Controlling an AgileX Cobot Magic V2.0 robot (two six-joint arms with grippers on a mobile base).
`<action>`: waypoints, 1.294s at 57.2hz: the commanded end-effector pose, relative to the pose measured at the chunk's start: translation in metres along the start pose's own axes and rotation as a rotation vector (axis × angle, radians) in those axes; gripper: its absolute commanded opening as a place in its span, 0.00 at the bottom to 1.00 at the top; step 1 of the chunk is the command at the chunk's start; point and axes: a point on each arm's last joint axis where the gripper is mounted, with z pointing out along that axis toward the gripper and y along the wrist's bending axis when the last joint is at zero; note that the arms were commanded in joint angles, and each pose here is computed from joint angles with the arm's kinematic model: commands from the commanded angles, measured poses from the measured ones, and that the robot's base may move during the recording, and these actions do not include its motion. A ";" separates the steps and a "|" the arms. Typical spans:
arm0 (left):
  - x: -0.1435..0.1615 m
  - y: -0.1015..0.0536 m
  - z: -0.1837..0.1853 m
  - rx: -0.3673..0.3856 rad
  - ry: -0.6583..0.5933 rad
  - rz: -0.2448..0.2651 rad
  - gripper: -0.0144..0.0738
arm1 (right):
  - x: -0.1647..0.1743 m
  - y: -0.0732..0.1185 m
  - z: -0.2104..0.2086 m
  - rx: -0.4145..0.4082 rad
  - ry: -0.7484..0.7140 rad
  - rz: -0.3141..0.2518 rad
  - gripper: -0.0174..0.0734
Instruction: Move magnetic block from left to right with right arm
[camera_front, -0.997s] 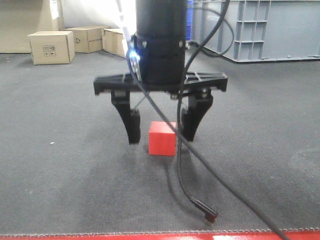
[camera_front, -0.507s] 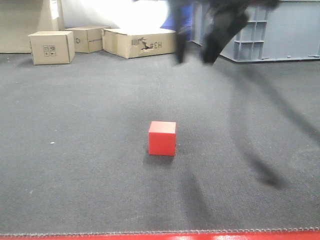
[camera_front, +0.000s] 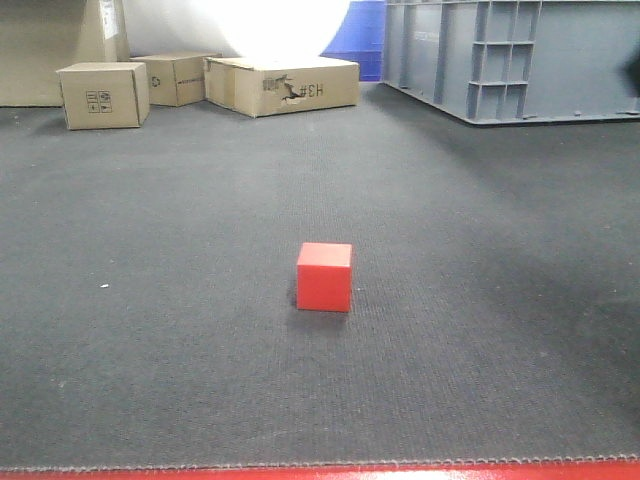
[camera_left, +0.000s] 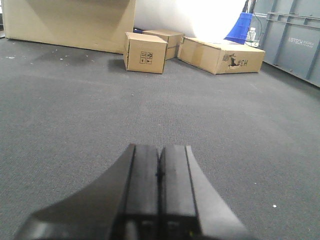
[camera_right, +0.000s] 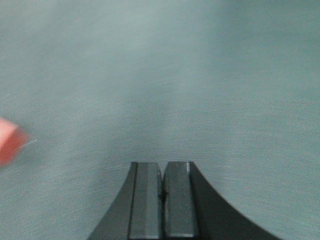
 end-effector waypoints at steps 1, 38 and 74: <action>-0.005 0.000 -0.001 0.005 -0.080 -0.004 0.02 | 0.004 -0.017 -0.020 0.079 -0.251 0.029 0.21; -0.005 0.000 -0.001 0.005 -0.080 -0.004 0.02 | 0.099 -0.014 -0.092 0.144 -0.694 0.028 0.21; -0.005 0.000 -0.001 0.005 -0.080 -0.004 0.02 | 0.101 -0.013 -0.101 0.144 -0.753 0.023 0.21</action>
